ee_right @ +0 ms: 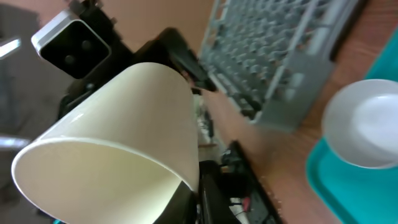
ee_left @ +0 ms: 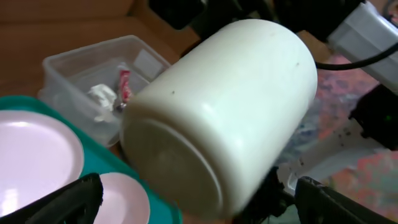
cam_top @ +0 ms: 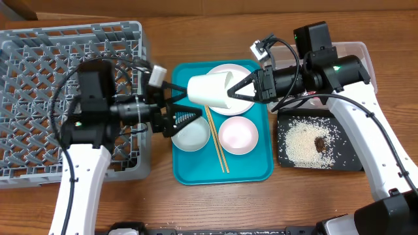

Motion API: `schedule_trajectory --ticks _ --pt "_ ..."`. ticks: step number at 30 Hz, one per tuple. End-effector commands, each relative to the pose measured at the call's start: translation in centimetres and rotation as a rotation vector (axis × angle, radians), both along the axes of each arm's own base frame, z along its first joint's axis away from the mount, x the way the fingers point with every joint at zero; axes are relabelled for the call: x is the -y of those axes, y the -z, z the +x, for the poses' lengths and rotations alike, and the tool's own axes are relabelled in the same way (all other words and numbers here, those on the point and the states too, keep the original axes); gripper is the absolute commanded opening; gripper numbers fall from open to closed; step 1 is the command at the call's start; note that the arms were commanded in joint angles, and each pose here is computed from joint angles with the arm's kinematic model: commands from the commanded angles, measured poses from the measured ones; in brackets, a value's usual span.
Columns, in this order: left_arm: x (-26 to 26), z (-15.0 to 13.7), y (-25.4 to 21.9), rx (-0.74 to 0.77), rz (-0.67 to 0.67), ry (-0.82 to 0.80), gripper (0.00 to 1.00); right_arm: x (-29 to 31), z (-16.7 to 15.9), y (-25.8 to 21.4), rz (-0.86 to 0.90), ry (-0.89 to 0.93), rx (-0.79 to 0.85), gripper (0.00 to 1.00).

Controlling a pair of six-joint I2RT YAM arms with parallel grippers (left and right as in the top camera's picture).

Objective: Sort waste into correct bins and load items into the dishwasher
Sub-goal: 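Hand the white cup from the right gripper to the left gripper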

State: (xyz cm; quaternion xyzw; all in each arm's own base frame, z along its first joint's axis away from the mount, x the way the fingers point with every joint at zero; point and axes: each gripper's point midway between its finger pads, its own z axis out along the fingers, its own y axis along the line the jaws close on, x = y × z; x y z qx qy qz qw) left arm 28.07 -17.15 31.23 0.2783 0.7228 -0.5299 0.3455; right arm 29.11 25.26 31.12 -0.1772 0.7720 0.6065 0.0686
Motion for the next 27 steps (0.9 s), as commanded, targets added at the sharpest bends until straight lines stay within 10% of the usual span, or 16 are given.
schedule_trajectory --ticks 1,27 --pt "1.5 -1.1 -1.3 0.076 -0.041 0.099 1.0 -0.8 -1.7 -2.0 0.094 -0.083 -0.002 0.04" --pt "2.5 -0.7 -3.0 0.145 -0.067 0.121 0.82 -1.8 -2.8 -0.6 0.017 -0.09 -0.035 0.04"
